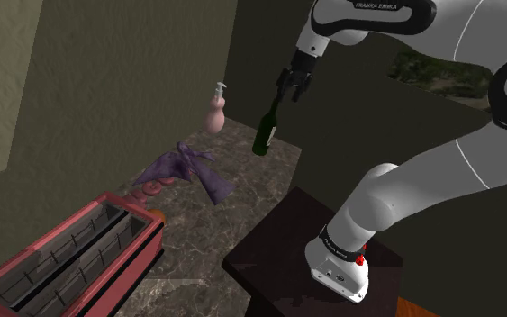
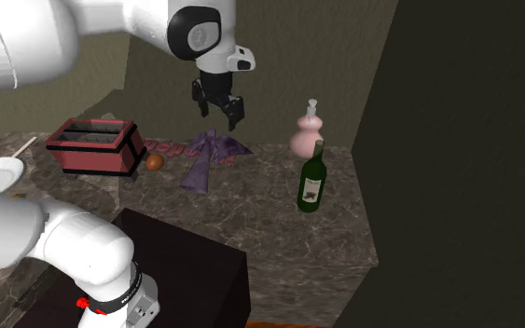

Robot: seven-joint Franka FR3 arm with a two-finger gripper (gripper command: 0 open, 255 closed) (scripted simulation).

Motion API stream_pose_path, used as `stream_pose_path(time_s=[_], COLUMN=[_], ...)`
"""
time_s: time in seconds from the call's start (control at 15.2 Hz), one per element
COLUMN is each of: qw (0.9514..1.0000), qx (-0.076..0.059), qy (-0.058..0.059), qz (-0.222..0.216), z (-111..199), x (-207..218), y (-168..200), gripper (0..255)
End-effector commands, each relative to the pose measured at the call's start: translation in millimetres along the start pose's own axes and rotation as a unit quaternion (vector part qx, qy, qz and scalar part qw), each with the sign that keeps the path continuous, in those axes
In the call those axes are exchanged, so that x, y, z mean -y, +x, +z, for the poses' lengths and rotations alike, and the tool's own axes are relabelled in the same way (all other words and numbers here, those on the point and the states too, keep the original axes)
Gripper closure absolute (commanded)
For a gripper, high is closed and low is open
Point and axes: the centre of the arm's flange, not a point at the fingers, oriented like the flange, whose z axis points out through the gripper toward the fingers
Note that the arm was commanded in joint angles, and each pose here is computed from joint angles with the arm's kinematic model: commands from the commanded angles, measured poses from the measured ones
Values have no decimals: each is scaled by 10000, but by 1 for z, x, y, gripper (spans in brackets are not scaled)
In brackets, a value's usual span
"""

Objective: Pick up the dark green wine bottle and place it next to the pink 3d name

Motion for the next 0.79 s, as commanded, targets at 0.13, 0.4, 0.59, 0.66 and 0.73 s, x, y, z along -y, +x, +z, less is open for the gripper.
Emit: stream_pose_path(time_s=[0.13,0.4,0.59,0.66,0.73], qw=[10000,9998,9997,9997,9996], qx=[-20,-39,-53,-58,-62], qy=[-54,-101,-137,-149,-160], qz=[68,137,189,206,224], z=[14,28,38,42,45], x=[-35,-71,-98,-107,-116], y=[36,70,95,104,112], gripper=[0,0,0,0,0])
